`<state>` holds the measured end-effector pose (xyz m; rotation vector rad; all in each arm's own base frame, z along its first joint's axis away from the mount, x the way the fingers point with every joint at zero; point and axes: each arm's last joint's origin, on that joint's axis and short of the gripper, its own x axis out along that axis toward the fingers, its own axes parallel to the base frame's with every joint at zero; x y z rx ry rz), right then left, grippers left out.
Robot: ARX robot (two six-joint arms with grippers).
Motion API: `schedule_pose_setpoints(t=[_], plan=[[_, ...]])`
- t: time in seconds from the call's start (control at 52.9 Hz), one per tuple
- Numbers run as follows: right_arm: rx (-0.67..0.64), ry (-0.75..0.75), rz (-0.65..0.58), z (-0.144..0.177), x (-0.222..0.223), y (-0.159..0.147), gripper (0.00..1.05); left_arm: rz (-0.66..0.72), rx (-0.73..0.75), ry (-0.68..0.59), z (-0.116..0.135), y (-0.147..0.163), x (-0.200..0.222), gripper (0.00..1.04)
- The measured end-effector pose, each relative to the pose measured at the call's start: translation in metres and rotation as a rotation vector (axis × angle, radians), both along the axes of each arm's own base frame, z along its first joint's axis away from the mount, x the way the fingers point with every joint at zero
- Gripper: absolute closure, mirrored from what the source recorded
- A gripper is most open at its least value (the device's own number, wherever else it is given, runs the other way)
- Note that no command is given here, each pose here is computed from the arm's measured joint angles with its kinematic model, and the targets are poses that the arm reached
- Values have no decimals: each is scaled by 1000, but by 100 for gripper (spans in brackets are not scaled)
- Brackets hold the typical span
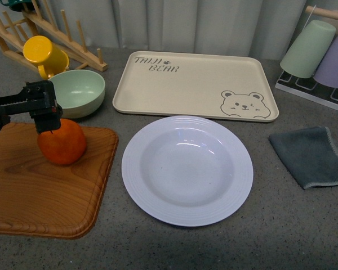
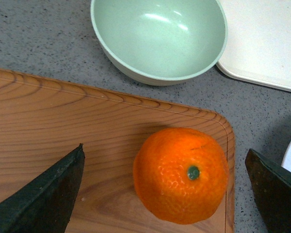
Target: Place orange and plate with both arms
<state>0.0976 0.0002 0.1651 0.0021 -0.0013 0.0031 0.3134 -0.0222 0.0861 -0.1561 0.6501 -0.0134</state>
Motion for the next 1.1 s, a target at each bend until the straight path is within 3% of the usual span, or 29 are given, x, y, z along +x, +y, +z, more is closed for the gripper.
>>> schedule_pose_setpoints(t=[0.775,0.945,1.097], plan=[[0,0,-1,0,0,0,9,-61,-40,148,-24,-5,10,6],[0,0,0,0,0,0,9,-71,-60,159,-24,-6,12,38],[0,0,0,0,0,0,9,-67,-56,147,-21,-7,12,43]])
